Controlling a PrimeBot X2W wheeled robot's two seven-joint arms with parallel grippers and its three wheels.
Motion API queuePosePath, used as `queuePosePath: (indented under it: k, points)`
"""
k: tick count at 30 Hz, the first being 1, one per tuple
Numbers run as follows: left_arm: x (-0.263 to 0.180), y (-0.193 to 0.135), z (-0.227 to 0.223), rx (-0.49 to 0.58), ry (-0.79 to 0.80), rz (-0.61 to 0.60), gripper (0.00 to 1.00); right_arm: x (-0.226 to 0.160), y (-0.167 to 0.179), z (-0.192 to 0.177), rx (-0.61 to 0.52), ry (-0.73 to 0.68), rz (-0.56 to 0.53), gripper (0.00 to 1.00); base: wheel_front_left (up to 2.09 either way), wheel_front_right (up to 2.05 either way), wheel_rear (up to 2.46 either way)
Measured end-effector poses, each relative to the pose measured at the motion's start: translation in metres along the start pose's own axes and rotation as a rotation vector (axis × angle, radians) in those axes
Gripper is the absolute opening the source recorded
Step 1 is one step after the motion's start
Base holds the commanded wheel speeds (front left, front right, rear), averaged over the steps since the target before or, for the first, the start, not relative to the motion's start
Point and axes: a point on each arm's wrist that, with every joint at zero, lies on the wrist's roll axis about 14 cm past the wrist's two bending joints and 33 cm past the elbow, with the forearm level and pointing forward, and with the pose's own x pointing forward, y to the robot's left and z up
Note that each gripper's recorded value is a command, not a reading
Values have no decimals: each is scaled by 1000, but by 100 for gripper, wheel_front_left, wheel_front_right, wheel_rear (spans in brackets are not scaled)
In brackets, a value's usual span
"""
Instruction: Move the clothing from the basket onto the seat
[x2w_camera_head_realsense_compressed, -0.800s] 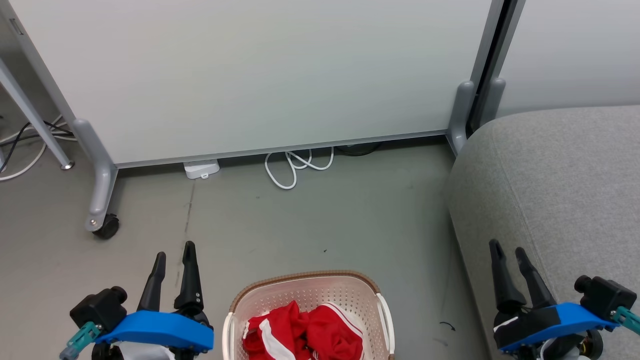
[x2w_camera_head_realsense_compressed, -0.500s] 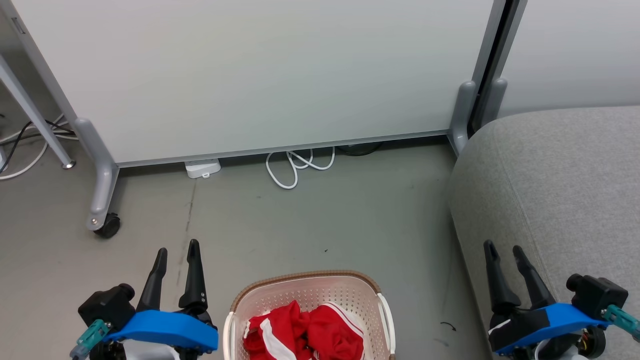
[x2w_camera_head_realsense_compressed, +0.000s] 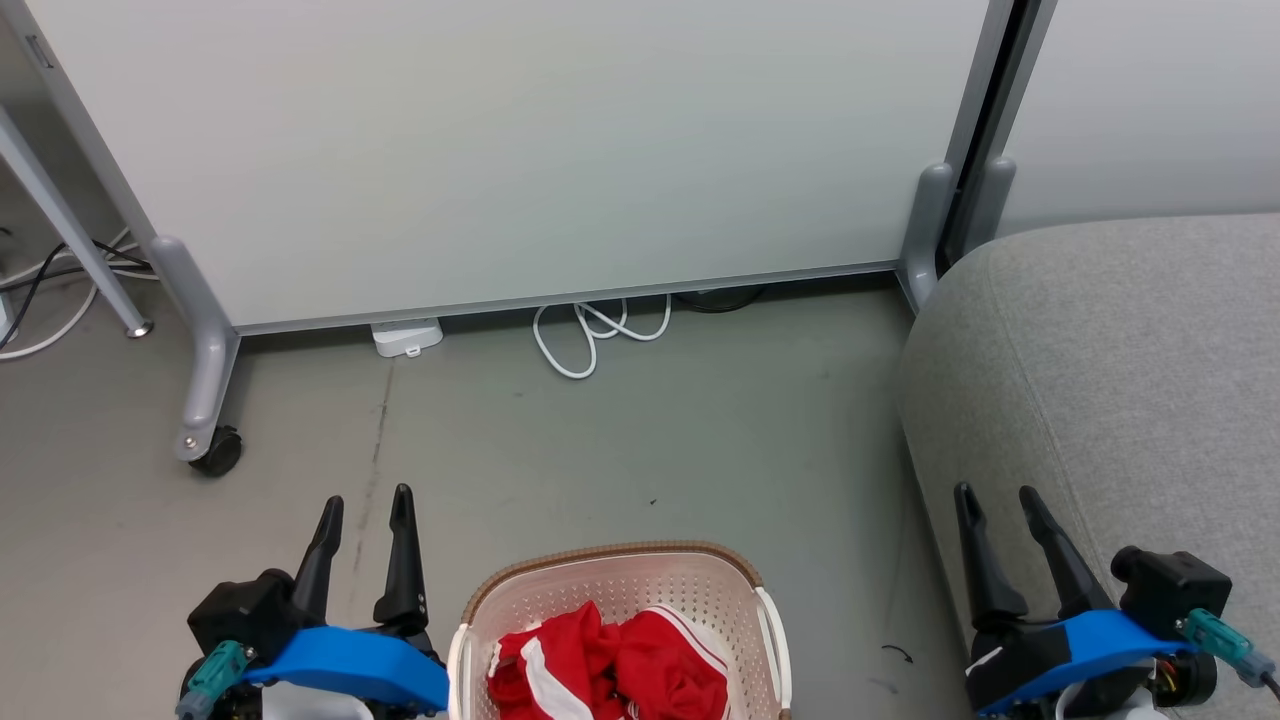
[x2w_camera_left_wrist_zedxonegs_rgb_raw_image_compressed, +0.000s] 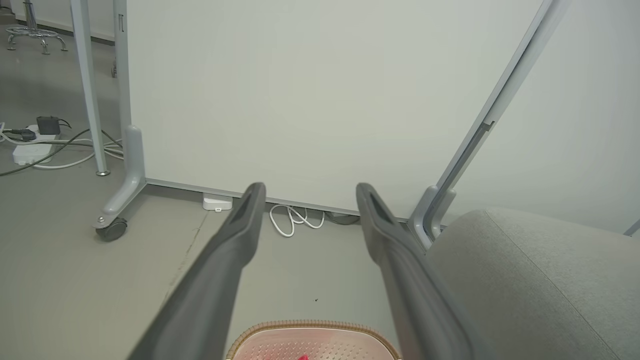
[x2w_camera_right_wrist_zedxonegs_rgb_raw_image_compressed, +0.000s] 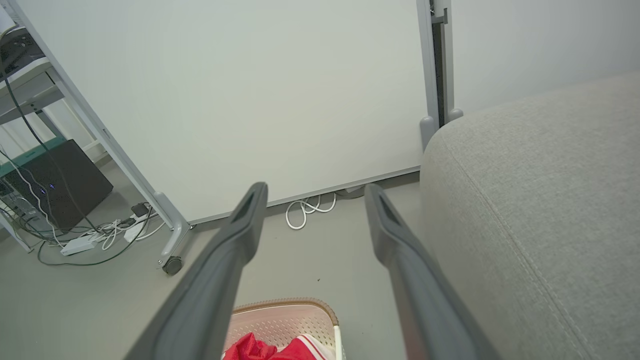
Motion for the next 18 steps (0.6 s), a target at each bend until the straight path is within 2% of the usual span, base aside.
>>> queuePosePath:
  k: [18]
  points:
    - [-2, 0, -7, 85, 5, -14, 100, 2, 9, 2, -142, -15, 40, 100, 0, 0, 0]
